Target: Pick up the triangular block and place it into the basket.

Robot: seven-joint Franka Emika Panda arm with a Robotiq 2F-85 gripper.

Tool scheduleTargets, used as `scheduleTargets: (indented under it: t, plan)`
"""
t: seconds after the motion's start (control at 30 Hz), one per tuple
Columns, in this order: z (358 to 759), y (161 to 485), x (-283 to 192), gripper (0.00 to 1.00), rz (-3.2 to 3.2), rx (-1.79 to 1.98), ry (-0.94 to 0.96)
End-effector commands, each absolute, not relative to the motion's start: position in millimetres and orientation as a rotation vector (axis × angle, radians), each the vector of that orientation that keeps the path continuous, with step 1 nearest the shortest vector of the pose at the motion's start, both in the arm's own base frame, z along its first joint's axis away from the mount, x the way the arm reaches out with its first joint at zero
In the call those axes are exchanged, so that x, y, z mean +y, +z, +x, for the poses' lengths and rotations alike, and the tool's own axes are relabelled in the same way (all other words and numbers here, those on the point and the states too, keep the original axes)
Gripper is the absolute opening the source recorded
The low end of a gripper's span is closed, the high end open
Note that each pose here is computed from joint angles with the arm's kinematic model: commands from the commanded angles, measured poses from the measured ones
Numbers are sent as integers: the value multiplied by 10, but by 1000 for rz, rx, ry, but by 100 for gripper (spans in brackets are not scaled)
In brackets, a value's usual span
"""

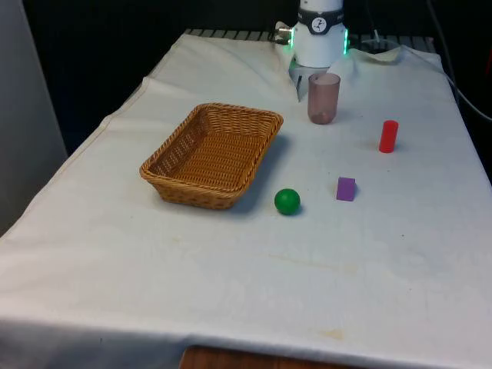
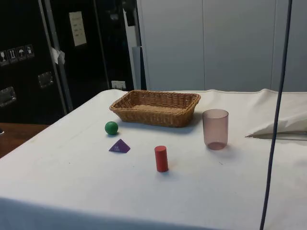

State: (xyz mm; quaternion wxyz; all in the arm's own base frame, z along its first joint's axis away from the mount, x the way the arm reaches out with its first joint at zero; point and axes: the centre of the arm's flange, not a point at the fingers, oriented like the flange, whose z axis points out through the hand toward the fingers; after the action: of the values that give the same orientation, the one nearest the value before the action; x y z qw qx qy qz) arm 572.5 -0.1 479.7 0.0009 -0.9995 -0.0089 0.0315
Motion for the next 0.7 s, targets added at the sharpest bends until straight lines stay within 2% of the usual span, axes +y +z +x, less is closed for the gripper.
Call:
scheduleTargets:
  t: [0.0,0.47,0.67]
  plan:
    - [5764,4775,20,100,-3136,-28,97]
    - [5763,4585,286,100,-3141,-35,73]
    - [5767,4490,435,100,-3141,-42,1]
